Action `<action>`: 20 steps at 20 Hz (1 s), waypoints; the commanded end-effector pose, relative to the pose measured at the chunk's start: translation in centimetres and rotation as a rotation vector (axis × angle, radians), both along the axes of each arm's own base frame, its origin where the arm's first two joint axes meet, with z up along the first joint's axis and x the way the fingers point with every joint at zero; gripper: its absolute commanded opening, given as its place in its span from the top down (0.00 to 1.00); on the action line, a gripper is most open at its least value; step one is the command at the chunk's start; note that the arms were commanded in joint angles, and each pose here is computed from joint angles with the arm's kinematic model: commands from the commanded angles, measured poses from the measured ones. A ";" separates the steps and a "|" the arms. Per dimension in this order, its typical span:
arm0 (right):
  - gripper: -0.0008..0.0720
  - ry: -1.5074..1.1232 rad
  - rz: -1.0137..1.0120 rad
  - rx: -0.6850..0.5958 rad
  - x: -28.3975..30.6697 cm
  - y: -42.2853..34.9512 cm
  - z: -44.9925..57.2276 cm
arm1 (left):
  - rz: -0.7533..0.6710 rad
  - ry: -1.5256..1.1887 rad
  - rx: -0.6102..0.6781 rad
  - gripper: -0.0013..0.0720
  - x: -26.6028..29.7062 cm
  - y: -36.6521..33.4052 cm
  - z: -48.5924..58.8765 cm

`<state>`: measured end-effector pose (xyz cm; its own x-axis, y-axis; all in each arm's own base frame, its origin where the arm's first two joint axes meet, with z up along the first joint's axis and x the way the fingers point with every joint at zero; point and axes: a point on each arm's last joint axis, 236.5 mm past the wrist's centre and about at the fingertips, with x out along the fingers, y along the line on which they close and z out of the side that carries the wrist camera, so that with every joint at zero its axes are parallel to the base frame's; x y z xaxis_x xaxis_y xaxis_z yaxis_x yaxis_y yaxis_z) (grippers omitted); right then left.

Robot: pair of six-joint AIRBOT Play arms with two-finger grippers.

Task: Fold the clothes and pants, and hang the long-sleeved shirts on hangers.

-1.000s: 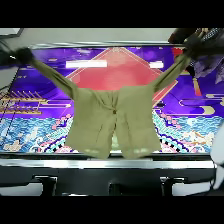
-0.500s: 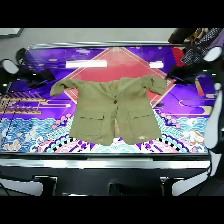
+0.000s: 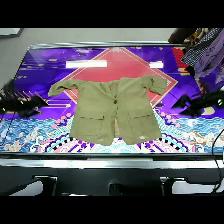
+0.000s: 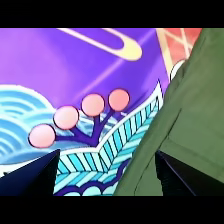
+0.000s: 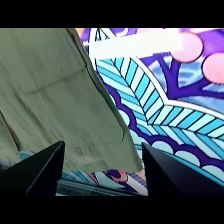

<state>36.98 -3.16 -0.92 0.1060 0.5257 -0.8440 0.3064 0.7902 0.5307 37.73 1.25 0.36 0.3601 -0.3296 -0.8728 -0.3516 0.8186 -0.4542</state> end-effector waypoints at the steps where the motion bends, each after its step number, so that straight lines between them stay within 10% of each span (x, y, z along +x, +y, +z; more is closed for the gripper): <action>1: 0.22 0.111 0.025 0.093 -4.9 3.2 -4.9 | 0.003 0.097 -0.146 0.07 -4.8 -4.0 -4.5; 11: 0.24 0.143 -0.073 0.181 -7.2 6.2 -9.4 | -0.013 0.124 -0.142 0.07 -5.8 -5.3 -6.3; 16: 0.95 0.143 -0.072 0.204 -7.7 6.8 -9.7 | -0.013 0.134 -0.144 0.07 -5.9 -5.4 -6.6; 20: 0.95 0.134 -0.091 0.242 -7.1 7.4 -9.0 | -0.029 0.169 -0.155 0.07 -6.2 -5.9 -7.7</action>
